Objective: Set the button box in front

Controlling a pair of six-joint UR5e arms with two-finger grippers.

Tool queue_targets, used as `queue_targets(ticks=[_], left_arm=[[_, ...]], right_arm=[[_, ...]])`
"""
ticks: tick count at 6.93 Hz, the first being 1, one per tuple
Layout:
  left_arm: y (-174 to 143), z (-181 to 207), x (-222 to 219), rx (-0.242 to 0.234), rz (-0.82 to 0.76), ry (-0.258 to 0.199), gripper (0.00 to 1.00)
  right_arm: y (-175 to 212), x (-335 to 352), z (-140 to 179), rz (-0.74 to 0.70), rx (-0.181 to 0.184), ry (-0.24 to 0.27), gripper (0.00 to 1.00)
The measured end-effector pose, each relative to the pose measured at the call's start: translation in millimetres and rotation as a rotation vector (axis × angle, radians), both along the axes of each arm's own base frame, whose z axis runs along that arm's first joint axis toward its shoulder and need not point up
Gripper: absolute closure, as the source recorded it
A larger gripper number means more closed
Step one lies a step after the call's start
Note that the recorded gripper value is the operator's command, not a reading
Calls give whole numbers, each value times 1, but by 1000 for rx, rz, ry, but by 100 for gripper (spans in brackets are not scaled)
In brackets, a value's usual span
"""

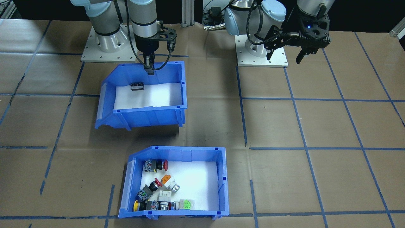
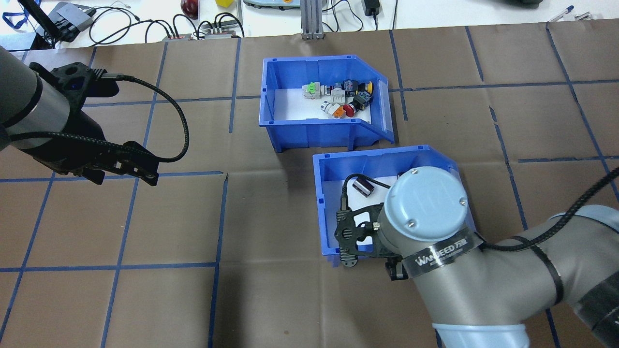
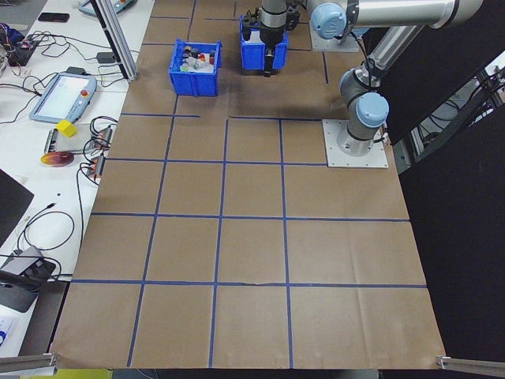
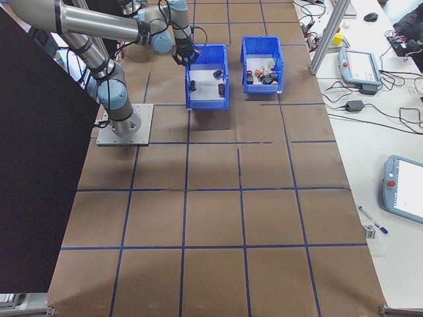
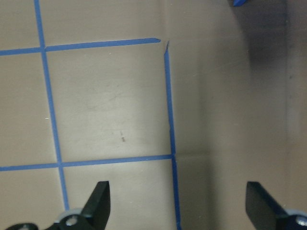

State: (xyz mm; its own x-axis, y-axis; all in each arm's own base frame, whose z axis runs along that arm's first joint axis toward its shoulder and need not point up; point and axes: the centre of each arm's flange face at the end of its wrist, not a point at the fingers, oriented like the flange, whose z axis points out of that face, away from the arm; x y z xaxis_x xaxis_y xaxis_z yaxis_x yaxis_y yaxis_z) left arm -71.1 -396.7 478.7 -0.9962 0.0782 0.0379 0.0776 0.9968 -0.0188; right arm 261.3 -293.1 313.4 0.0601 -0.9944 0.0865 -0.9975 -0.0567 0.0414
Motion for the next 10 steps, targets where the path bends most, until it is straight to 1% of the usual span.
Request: queue_targets(ticks=[2,3,4,5,6,7,8,10], left_arm=[[-32,2,-2,18,24,-2,1],[-51,2,-18,27,-7,-34,1],[-63,1,-34,37,-42,-74,1],[-66,-3,-45,44,-54,-91,1],[-65,-4,-48,47,-48,-98,1],[-64,-5,-50,48,-48,-99,1],[-64,-5,-51,48,-53,-95,1],[-65,-5,-55,46,-54,-54,1]], right_arm=[[8,27,-11,6,-7,3,93],[8,32,-15,-15,-2,0,93],[6,37,-20,-37,1,-4,93],[6,44,-24,-41,-7,-11,93],[9,51,-27,-33,-10,-14,91],[12,55,-28,-26,-11,-16,41],[13,57,-29,-26,-11,-18,0],[13,58,-26,-81,-14,-24,0]])
